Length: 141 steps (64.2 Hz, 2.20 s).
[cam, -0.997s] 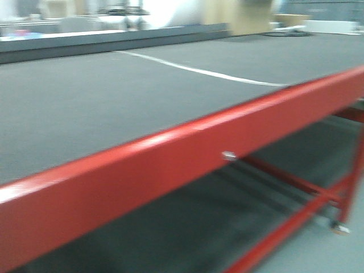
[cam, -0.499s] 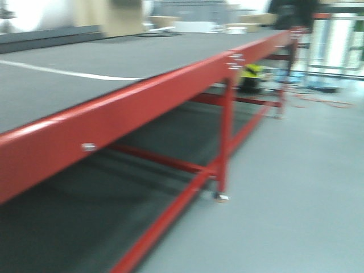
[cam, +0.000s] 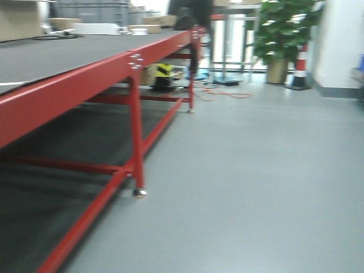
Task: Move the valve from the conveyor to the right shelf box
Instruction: 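Drive the base along the red-framed table holding both valves, then drive the base up to the steel shelf of blue bins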
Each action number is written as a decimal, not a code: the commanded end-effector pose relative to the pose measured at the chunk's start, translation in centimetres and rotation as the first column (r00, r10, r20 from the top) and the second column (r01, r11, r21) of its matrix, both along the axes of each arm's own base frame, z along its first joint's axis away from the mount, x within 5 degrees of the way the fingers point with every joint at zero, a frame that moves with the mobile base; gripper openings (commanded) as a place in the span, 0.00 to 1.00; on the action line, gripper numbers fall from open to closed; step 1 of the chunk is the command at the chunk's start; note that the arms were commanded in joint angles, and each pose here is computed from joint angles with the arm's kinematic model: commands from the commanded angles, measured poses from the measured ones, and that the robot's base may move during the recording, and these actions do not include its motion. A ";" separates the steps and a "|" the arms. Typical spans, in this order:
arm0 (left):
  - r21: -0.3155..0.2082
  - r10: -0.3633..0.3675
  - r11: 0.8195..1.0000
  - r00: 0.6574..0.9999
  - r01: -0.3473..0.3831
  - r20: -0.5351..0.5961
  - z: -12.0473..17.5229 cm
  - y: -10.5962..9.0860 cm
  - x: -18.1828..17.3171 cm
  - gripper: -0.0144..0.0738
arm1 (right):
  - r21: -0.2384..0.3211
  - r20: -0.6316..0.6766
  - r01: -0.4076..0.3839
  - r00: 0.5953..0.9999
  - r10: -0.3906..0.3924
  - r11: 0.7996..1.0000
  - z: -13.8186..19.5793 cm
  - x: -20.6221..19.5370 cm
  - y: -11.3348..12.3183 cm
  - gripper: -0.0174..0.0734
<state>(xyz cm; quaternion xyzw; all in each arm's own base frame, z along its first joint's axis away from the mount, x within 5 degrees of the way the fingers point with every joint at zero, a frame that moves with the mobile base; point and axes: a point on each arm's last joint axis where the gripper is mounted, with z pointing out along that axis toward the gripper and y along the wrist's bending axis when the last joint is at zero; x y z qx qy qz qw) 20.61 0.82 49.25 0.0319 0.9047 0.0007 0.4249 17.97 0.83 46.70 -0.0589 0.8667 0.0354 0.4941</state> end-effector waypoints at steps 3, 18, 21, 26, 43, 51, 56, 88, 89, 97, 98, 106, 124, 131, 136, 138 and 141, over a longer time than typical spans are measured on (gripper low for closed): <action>-0.011 -0.005 1.000 0.998 0.006 0.066 0.8 -0.2 -0.3 0.04 | 0.001 0.093 0.006 0.996 -0.006 1.000 1.2 -0.2 0.0 0.02; -0.011 -0.005 1.000 0.998 0.006 0.066 0.8 -0.2 -0.3 0.04 | 0.001 0.093 0.006 0.996 -0.006 1.000 1.2 -0.2 0.0 0.02; -0.011 -0.005 1.000 0.998 0.006 0.066 0.8 -0.2 -0.3 0.04 | 0.001 0.093 0.006 0.996 -0.006 1.000 1.2 -0.2 0.0 0.02; -0.011 -0.005 1.000 0.998 0.006 0.066 0.8 -0.2 -0.3 0.04 | 0.001 0.093 0.006 0.996 -0.006 1.000 1.2 -0.2 0.0 0.02; -0.011 -0.005 1.000 0.998 0.006 0.066 0.8 -0.2 -0.3 0.04 | 0.001 0.093 0.006 0.996 -0.006 1.000 1.2 -0.2 0.0 0.02; -0.011 -0.005 1.000 0.998 0.006 0.066 0.8 -0.2 -0.3 0.04 | 0.001 0.093 0.006 0.996 -0.006 1.000 1.2 -0.2 0.0 0.02; -0.011 -0.005 1.000 0.998 0.006 0.066 0.8 -0.2 -0.3 0.04 | 0.001 0.093 0.006 0.996 -0.006 1.000 1.2 -0.2 0.0 0.02; -0.011 -0.005 1.000 0.998 0.006 0.066 0.8 -0.2 -0.3 0.04 | 0.001 0.093 0.006 0.996 -0.006 1.000 1.2 -0.2 0.0 0.02; -0.011 -0.005 1.000 0.998 0.006 0.066 0.8 -0.2 -0.3 0.04 | 0.001 0.093 0.006 0.996 -0.006 1.000 1.2 -0.2 0.0 0.02; -0.011 -0.005 1.000 0.998 0.006 0.066 0.8 -0.2 -0.3 0.04 | 0.001 0.093 0.006 0.996 -0.006 1.000 1.2 -0.2 0.0 0.02; -0.011 -0.005 1.000 0.998 0.006 0.066 0.8 -0.2 -0.3 0.04 | 0.001 0.093 0.006 0.996 -0.006 1.000 1.2 -0.2 0.0 0.02; -0.011 -0.005 1.000 0.998 0.006 0.066 0.8 -0.2 -0.3 0.04 | 0.001 0.093 0.006 0.996 -0.006 1.000 1.2 -0.2 0.0 0.02; -0.011 -0.005 1.000 0.998 0.006 0.066 0.8 -0.2 -0.3 0.04 | 0.001 0.093 0.006 0.996 -0.006 1.000 1.2 -0.2 0.0 0.02; -0.011 -0.005 1.000 0.998 0.006 0.066 0.8 -0.2 -0.3 0.04 | 0.001 0.093 0.006 0.996 -0.006 1.000 1.2 -0.2 0.0 0.02; -0.011 -0.005 1.000 0.998 0.006 0.066 0.8 -0.2 -0.3 0.04 | 0.001 0.093 0.006 0.996 -0.006 1.000 1.2 -0.2 0.0 0.02; -0.011 -0.005 1.000 0.998 0.006 0.066 0.8 -0.2 -0.3 0.04 | 0.001 0.093 0.006 0.996 -0.006 1.000 1.2 -0.2 0.0 0.02; -0.011 -0.005 1.000 0.998 0.006 0.066 0.8 -0.2 -0.3 0.04 | 0.001 0.093 0.006 0.996 -0.006 1.000 1.2 -0.2 0.0 0.02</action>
